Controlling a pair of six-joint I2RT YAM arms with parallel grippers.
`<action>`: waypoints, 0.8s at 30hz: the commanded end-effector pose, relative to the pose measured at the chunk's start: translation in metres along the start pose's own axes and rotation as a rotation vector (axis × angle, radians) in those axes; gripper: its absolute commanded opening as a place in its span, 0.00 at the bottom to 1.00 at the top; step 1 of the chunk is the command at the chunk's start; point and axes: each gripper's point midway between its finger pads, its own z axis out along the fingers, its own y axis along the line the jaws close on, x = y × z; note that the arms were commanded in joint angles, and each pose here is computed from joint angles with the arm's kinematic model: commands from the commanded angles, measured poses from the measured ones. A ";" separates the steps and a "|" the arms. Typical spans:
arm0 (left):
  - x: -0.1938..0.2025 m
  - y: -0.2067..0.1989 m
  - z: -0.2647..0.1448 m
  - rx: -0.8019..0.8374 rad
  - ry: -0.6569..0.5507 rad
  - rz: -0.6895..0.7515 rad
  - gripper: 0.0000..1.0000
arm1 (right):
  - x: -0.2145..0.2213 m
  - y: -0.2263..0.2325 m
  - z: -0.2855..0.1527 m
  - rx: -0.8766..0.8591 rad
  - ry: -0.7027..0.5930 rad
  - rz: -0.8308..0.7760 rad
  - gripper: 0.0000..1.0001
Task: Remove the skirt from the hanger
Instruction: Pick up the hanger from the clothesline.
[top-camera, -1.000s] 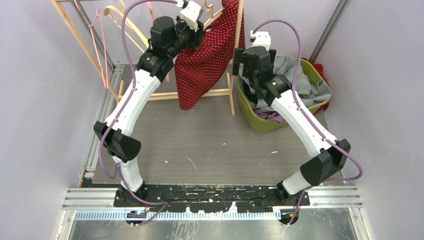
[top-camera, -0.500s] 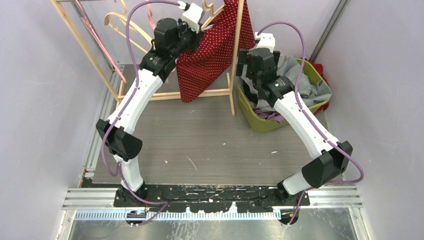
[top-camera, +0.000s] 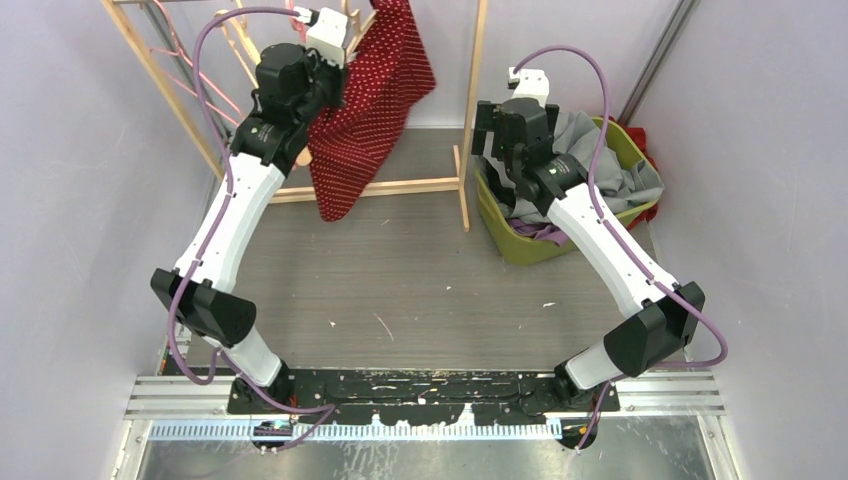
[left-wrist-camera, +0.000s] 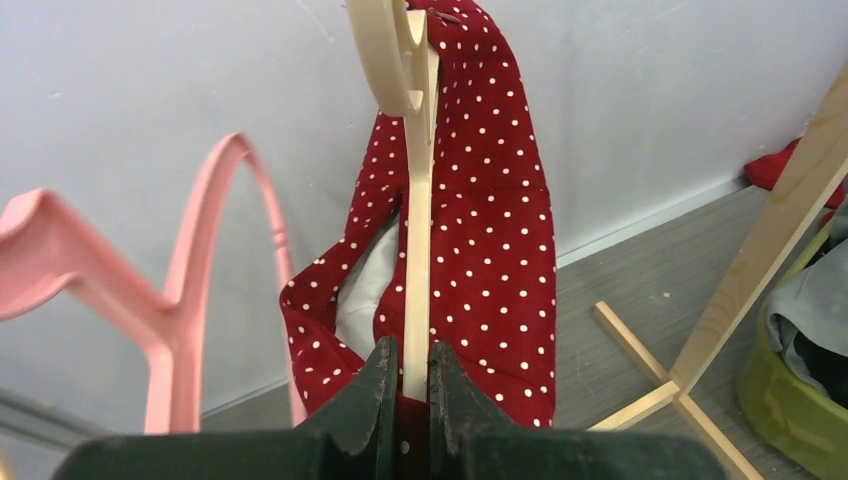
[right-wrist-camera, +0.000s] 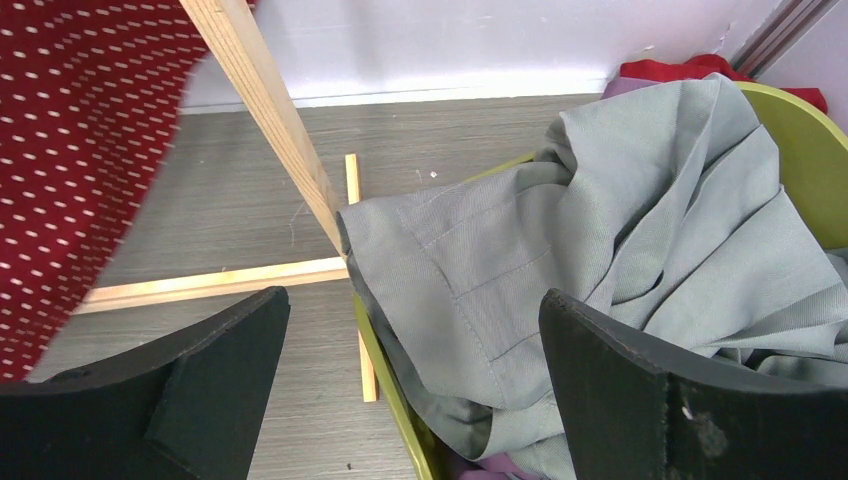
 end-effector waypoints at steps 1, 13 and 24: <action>-0.036 0.012 -0.011 -0.050 -0.133 -0.015 0.00 | -0.023 0.000 -0.009 -0.019 -0.068 0.052 1.00; -0.077 0.009 0.015 -0.079 -0.488 -0.066 0.00 | 0.004 -0.008 0.001 0.009 -0.003 0.010 1.00; -0.099 0.015 -0.019 -0.132 -0.721 -0.023 0.00 | 0.023 -0.015 0.017 0.033 0.047 0.006 1.00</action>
